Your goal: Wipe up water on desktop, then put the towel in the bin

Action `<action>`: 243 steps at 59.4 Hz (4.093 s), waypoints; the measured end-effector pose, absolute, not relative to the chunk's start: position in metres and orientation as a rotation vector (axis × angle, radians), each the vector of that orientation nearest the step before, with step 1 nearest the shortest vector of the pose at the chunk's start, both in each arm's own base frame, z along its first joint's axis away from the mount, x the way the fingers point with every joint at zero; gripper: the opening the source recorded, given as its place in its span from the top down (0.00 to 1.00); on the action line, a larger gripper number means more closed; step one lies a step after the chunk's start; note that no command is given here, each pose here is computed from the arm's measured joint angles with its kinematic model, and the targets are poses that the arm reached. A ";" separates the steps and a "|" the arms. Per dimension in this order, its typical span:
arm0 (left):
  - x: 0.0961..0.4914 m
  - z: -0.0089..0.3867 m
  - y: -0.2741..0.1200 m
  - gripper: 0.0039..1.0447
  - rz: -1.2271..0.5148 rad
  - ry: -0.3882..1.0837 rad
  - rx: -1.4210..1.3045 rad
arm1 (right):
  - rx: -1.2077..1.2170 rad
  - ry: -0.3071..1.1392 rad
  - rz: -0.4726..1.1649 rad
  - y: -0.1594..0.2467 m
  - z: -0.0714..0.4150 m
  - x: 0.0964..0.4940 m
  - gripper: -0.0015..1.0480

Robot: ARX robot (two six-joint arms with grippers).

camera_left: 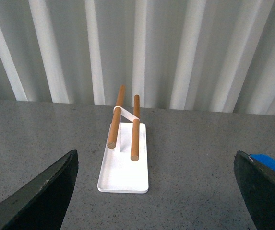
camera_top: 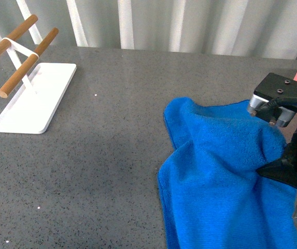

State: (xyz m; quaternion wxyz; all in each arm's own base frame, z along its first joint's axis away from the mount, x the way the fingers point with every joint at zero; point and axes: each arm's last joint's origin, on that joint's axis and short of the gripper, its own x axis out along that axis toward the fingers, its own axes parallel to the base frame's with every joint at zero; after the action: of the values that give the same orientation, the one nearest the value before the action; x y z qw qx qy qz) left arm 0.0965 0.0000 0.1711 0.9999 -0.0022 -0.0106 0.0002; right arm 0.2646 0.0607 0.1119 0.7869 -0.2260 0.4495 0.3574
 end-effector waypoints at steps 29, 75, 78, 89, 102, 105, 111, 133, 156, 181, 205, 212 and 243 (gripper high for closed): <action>0.096 0.171 0.000 0.06 0.000 -0.021 -0.005 | -0.566 0.933 0.644 -0.003 0.140 0.275 0.97; 0.096 0.171 0.000 0.06 0.000 -0.021 -0.005 | -0.472 0.563 0.331 -0.035 0.309 0.356 0.97; 0.096 0.171 0.000 0.06 0.000 -0.021 -0.005 | -0.461 0.541 0.305 -0.043 0.322 0.356 0.97; 0.096 0.171 0.000 0.06 0.000 -0.021 -0.005 | -0.392 0.509 0.190 -0.098 0.354 0.346 0.97; 0.096 0.171 0.000 0.06 0.000 -0.021 -0.005 | -0.308 0.558 0.063 -0.163 0.344 0.323 0.97; 0.096 0.171 0.000 0.06 0.000 -0.021 -0.004 | -0.287 0.578 0.041 -0.174 0.335 0.319 0.97; 0.096 0.171 0.000 0.06 0.000 -0.021 -0.004 | -0.247 0.663 0.020 -0.190 0.298 0.312 0.97; 0.096 0.171 0.000 0.06 0.000 -0.021 -0.005 | -0.217 0.785 0.015 -0.200 0.224 0.321 0.97; 0.096 0.171 0.000 0.06 0.000 -0.021 -0.004 | -0.224 0.950 -0.009 -0.216 0.166 0.317 0.97; 0.096 0.171 0.000 0.06 0.000 -0.021 -0.005 | -0.250 0.963 -0.027 -0.217 0.170 0.323 0.51; 0.096 0.171 0.000 0.06 0.000 -0.021 -0.004 | -0.193 0.979 -0.025 -0.216 0.168 0.321 0.07; 0.096 0.171 0.000 0.06 0.000 -0.021 -0.004 | -0.162 0.979 -0.016 -0.213 0.168 0.321 0.07; 0.096 0.171 0.000 0.06 0.000 -0.021 -0.004 | -0.194 0.500 0.206 -0.125 0.294 0.246 0.07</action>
State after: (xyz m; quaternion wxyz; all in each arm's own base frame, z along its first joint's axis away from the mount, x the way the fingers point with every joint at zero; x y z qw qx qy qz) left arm 0.0965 0.0000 0.1710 0.9999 -0.0022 -0.0104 0.0002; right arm 0.2463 -0.1248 0.2945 0.9590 -0.0959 0.2466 0.1014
